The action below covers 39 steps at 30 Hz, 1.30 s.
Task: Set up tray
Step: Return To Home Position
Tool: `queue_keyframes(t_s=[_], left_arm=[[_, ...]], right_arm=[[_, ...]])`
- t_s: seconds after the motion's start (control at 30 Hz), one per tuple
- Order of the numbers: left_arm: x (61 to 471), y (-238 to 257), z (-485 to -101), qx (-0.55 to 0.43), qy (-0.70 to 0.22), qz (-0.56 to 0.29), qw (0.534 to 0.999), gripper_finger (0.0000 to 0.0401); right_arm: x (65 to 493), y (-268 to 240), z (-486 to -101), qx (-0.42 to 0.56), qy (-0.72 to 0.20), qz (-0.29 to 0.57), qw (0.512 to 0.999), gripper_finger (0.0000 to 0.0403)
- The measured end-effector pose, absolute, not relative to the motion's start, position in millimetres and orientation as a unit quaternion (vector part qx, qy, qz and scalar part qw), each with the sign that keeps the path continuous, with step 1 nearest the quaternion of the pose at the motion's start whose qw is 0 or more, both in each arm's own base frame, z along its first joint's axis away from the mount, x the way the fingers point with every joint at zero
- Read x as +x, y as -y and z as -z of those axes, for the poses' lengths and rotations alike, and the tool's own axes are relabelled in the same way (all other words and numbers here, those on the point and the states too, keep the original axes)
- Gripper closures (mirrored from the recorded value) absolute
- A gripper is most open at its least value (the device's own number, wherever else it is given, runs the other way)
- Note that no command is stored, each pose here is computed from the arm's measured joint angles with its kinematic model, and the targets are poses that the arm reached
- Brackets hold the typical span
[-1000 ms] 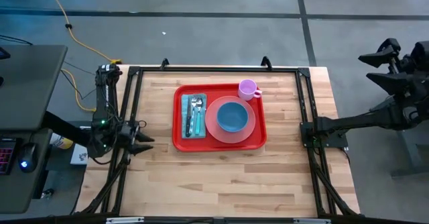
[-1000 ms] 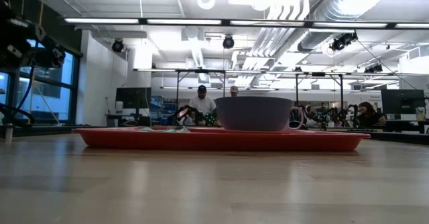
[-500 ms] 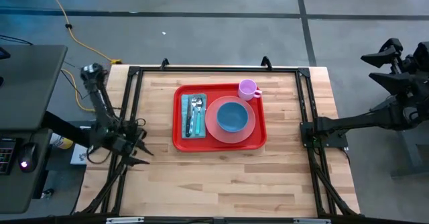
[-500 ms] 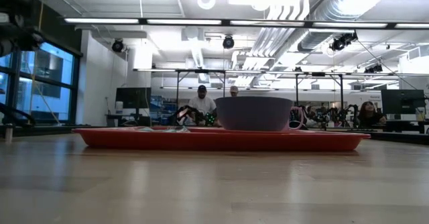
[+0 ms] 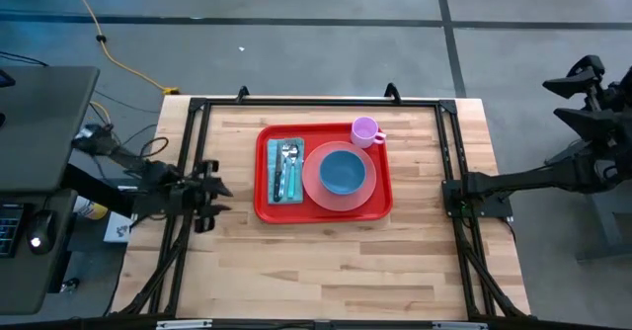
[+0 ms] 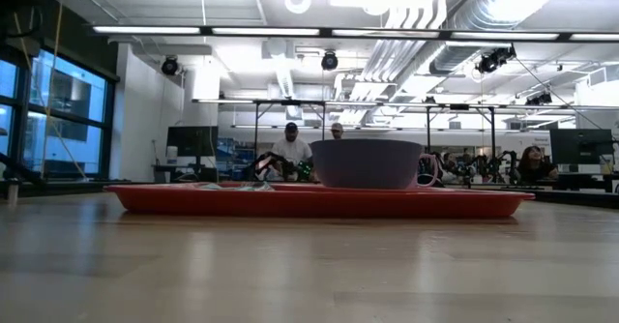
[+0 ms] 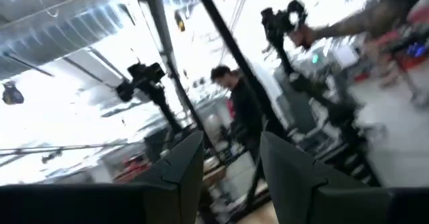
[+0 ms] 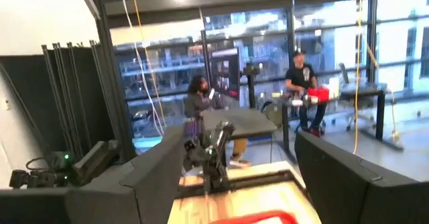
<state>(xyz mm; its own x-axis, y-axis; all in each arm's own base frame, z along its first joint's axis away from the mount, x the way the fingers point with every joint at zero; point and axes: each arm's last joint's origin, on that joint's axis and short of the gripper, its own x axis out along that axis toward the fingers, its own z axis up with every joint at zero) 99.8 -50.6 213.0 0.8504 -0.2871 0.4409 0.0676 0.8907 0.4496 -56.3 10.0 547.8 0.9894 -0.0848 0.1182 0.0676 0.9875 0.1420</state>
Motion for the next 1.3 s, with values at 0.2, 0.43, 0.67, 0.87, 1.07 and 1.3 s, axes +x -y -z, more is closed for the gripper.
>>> queue_keyframes(t_s=[0.2, 0.43, 0.67, 0.87, 1.07, 1.3], left_arm=[[100.2, 28.5, -212.8, 0.223, 0.257, 0.085, 0.936, 0.0224], [96.2, 12.6, -208.3, 0.225, 0.23, 0.06, 0.945, 0.0224], [88.5, 4.1, -206.8, 0.221, 0.227, 0.041, 0.948, 0.0224], [88.7, 0.8, -205.9, 0.215, 0.214, 0.028, 0.953, 0.0224], [89.6, 0.3, -203.8, 0.21, 0.202, 0.028, 0.956, 0.0224], [89.9, 0.2, -202.9, 0.208, 0.198, 0.029, 0.957, 0.0224]], right_arm=[[-76.9, -13.2, -545.1, 0.039, 0.091, 0.039, 0.994, 0.0137], [-91.7, -19.0, -529.3, 0.011, 0.069, 0.05, 0.996, 0.0137], [-108.8, -32.4, -475.6, -0.013, 0.155, 0.071, 0.985, 0.0137], [-96.9, -32.6, -424.3, -0.016, 0.233, 0.066, 0.97, 0.0137], [-54.9, -20.3, -383.1, -0.03, 0.241, 0.068, 0.968, 0.0137], [20.4, 1.5, -333.0, -0.01, 0.262, 0.051, 0.964, 0.0137]])
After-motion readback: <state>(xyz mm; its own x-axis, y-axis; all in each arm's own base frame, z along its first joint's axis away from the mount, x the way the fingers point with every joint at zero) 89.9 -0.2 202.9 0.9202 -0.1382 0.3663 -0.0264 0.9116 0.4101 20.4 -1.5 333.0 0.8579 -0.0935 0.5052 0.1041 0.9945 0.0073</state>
